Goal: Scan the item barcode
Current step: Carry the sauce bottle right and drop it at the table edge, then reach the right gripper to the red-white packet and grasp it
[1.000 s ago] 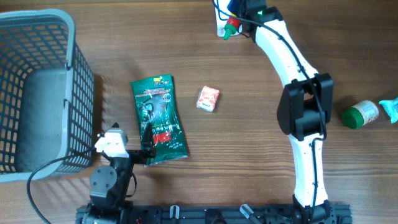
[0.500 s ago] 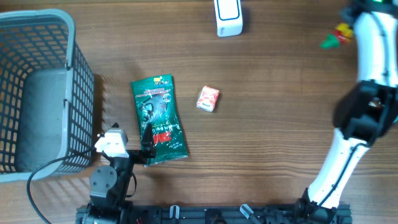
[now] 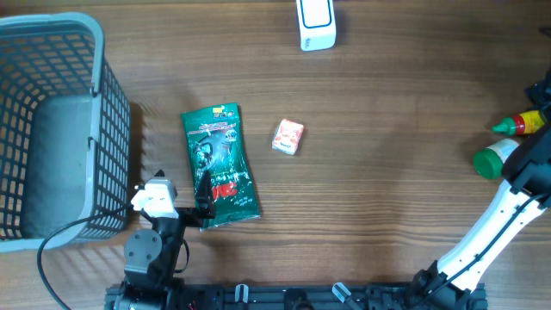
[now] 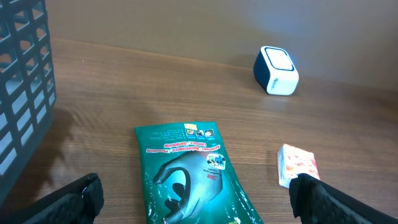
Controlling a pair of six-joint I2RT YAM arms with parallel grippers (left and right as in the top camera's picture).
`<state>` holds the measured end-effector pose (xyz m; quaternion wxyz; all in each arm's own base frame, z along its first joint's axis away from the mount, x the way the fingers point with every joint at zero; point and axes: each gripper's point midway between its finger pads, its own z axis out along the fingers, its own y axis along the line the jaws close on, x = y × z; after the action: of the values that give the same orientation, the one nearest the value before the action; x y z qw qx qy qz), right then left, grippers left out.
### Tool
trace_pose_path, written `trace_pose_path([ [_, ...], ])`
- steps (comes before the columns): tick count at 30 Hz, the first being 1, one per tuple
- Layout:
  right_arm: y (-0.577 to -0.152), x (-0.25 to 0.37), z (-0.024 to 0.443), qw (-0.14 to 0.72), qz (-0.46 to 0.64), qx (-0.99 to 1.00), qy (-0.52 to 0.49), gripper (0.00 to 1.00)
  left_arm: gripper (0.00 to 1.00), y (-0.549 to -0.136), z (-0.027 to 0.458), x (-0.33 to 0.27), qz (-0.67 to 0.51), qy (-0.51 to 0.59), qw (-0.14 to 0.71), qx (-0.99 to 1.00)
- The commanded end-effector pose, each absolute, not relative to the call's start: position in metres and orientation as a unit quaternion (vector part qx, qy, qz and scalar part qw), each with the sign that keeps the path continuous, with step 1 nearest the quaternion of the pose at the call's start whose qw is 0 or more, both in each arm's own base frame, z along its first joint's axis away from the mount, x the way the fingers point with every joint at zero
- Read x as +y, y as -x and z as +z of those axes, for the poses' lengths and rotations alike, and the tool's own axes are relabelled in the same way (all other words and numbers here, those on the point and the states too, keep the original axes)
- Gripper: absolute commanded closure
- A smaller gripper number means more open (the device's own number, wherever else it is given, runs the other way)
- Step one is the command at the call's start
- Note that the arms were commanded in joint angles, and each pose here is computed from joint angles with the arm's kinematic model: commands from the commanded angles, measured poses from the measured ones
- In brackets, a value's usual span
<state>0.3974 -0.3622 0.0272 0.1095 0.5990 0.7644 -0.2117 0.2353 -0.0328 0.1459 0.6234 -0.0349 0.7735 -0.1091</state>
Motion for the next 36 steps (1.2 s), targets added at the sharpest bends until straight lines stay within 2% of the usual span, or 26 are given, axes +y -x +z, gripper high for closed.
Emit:
trace_pose_path([
  [1,-0.403,-0.382,0.109,0.187,-0.205,0.737,-0.617,0.01,0.0,-0.235,0.145,-0.033,-0.105,0.026,0.625,0.773],
  [4,-0.422,-0.364,0.17,0.255,-0.13,0.737,-0.612,0.0,0.0,-0.235,0.145,-0.033,-0.105,0.026,0.625,0.773],
  [9,-0.447,-0.294,0.268,0.343,-0.008,0.756,-0.557,0.01,0.0,-0.235,0.145,-0.033,-0.105,0.026,0.625,0.773],
  [12,-0.444,-0.247,0.302,0.353,0.024,0.757,-0.549,0.0,0.0,-0.235,0.145,-0.033,-0.105,0.026,0.625,0.773],
  [16,-0.447,-0.171,0.32,0.337,0.071,0.794,-0.501,0.01,0.0,-0.235,0.145,-0.033,-0.105,0.026,0.625,0.773],
  [22,-0.447,-0.021,0.279,0.208,0.149,0.885,-0.388,0.01,0.0,-0.235,0.145,-0.033,-0.105,0.026,0.625,0.773],
  [29,-0.42,0.135,0.206,0.109,0.124,0.958,-0.232,0.01,0.0,-0.235,0.145,-0.033,-0.105,0.026,0.625,0.773],
  [33,-0.397,0.186,0.152,0.074,0.095,0.977,-0.178,0.0,0.0,-0.235,0.145,-0.033,-0.105,0.026,0.625,0.773],
  [36,-0.375,0.203,0.116,0.043,0.081,0.981,-0.174,0.0,0.0,-0.235,0.145,-0.033,-0.105,0.026,0.625,0.773],
])
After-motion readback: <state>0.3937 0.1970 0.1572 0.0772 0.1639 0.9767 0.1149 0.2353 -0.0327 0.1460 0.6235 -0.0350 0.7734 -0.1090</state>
